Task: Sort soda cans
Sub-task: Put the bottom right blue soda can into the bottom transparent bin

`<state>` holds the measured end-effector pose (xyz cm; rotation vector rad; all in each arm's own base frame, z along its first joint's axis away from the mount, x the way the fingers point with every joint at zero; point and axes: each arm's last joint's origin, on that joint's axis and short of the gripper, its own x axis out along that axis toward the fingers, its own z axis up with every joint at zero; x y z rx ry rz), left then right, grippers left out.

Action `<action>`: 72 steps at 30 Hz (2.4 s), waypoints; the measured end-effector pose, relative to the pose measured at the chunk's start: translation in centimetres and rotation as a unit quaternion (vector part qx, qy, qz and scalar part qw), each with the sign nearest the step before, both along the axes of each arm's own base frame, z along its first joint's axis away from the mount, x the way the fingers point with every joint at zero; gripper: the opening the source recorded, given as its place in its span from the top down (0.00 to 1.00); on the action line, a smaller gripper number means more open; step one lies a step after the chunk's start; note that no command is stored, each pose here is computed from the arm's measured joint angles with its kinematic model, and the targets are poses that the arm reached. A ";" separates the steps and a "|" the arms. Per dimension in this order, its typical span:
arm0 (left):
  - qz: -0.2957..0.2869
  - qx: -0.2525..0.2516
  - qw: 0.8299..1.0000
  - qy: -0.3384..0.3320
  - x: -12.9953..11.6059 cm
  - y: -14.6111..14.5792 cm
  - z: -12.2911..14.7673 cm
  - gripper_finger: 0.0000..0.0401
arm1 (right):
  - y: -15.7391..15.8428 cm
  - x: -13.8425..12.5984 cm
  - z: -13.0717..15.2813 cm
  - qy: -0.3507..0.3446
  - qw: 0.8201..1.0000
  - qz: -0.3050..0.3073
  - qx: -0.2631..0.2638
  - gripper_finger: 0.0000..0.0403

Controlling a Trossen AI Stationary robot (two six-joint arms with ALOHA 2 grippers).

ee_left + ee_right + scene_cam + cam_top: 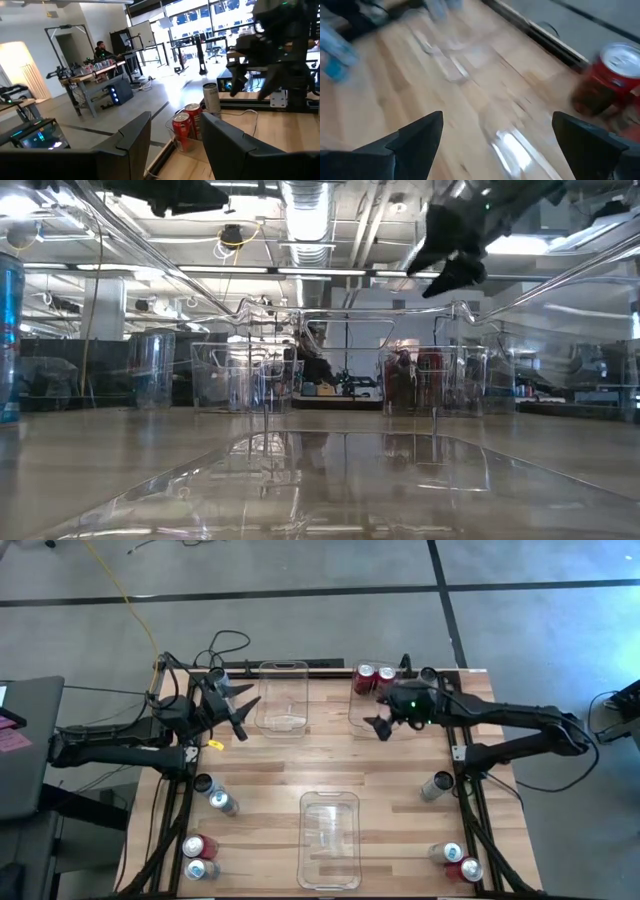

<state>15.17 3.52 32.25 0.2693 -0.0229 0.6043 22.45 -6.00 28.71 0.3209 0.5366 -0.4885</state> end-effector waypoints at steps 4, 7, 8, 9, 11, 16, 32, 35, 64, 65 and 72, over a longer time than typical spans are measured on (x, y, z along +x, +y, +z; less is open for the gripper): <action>0.002 0.006 1.000 0.005 0.0 0.0 0.0 0.59 | 2.5 0.7 0.6 -0.073 0.996 0.039 -0.028 0.03; 0.002 0.009 1.000 0.007 0.0 0.0 0.0 0.59 | 3.9 1.0 0.8 -0.085 0.993 0.060 -0.047 0.03; 0.002 0.009 1.000 0.007 0.0 0.0 0.0 0.59 | 4.2 1.0 0.9 -0.086 0.993 0.062 -0.054 0.03; 0.002 0.009 1.000 0.007 0.0 0.0 0.0 0.59 | 4.5 1.0 0.9 -0.086 0.993 0.063 -0.058 0.03; 0.001 0.008 1.000 0.007 0.0 0.0 0.0 0.59 | 4.9 1.0 0.9 -0.083 0.993 0.064 -0.062 0.03; -0.030 0.001 0.999 0.012 0.1 -0.1 -0.2 0.59 | 6.3 1.0 0.9 -0.080 0.991 0.079 -0.075 0.03; -0.037 0.006 0.999 0.006 1.9 0.1 -0.5 0.59 | 8.4 -2.6 -0.1 0.078 0.995 0.049 0.042 0.03; -0.036 0.009 0.999 0.005 2.3 0.2 -0.6 0.59 | 8.9 -2.7 0.2 0.077 0.994 0.060 0.052 0.03; -0.029 0.051 0.998 -0.008 3.2 0.3 -0.2 0.59 | 19.6 -10.1 3.6 0.310 0.805 0.091 0.498 0.03; -0.028 0.054 0.998 -0.011 3.2 0.3 -0.2 0.59 | 19.9 -10.4 3.5 0.310 0.807 0.078 0.497 0.03; -0.022 0.086 0.996 -0.002 3.1 0.3 0.0 0.59 | 21.0 -10.7 2.0 0.328 0.829 0.005 0.454 0.03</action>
